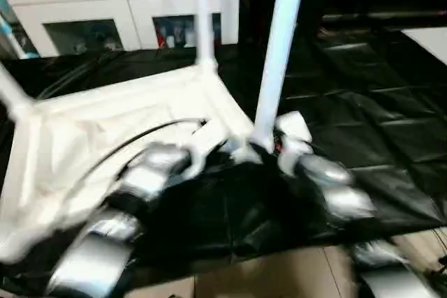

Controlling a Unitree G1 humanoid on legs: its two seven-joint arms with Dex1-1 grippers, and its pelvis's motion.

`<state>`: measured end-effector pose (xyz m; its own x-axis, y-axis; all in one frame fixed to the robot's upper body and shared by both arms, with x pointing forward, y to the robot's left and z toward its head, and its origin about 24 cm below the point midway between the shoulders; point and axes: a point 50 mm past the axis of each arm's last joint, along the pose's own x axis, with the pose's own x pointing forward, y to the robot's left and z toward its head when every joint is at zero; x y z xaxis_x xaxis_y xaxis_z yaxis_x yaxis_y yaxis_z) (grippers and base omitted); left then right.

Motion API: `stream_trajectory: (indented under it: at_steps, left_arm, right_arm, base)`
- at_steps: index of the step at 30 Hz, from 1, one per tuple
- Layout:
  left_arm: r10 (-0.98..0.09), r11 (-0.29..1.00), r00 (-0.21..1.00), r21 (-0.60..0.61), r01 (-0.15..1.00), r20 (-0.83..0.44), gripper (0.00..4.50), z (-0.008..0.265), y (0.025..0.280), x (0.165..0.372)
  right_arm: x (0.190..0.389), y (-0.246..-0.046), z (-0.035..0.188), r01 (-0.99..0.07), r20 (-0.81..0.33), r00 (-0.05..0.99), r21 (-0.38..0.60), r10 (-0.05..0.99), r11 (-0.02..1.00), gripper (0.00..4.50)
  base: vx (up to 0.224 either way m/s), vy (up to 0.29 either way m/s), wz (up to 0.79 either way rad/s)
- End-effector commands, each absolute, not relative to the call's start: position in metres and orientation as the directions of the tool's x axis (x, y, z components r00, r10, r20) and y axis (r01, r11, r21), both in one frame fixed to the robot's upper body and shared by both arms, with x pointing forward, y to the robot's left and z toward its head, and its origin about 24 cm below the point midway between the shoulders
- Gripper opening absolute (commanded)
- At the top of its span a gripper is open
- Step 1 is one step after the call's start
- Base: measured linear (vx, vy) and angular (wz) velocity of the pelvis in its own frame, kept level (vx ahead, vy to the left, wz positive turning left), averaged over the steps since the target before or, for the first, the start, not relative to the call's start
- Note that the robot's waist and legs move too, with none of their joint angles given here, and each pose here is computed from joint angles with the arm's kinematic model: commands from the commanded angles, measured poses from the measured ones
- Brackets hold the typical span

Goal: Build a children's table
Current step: Rotate leg to tighten

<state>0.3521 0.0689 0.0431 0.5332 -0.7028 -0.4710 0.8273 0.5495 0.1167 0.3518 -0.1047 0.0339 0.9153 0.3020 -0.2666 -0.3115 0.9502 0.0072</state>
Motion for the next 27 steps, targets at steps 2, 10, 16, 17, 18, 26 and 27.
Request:
stream_trajectory:
  at_steps: [2,10,16,17,18,26,27]
  left_arm:
    - [-0.642,0.617,0.6,0.141,0.774,-0.477,0.0,0.038,0.062,0.355]
    - [-0.672,0.565,0.563,0.158,0.81,-0.48,0.0,0.039,0.06,0.355]
    - [-0.672,0.546,0.546,0.163,0.822,-0.501,0.0,0.032,0.075,0.353]
    - [-0.676,0.537,0.537,0.161,0.828,-0.505,0.0,0.031,0.08,0.352]
    - [-0.68,0.529,0.531,0.163,0.833,-0.505,0.0,0.03,0.083,0.352]
    - [-0.79,0.367,0.388,0.14,0.92,-0.475,0.0,0.032,0.101,0.34]
    - [-0.817,0.302,0.322,0.12,0.946,-0.478,0.0,0.032,0.107,0.335]
  right_arm:
    - [0.346,-0.08,0.02,-0.308,-0.329,0.892,0.058,0.31,0.95,2.68]
    - [0.351,-0.085,0.029,-0.296,-0.272,0.91,0.099,0.312,0.95,3.65]
    - [0.352,-0.106,0.042,-0.407,-0.204,0.899,-0.069,0.387,0.911,4.1]
    - [0.351,-0.114,0.046,-0.458,-0.197,0.88,-0.107,0.433,0.883,4.1]
    - [0.35,-0.118,0.048,-0.477,-0.194,0.872,-0.125,0.45,0.87,4.1]
    - [0.342,-0.148,0.063,-0.618,-0.19,0.786,-0.258,0.589,0.742,4.1]
    - [0.337,-0.151,0.066,-0.662,-0.191,0.749,-0.25,0.635,0.706,4.1]
  base:
    - [0.0,0.0,0.0]
    - [0.0,0.0,0.0]
    - [0.0,0.0,0.0]
    - [0.0,0.0,0.0]
    - [0.0,0.0,0.0]
    - [0.0,0.0,0.0]
    - [0.0,0.0,0.0]
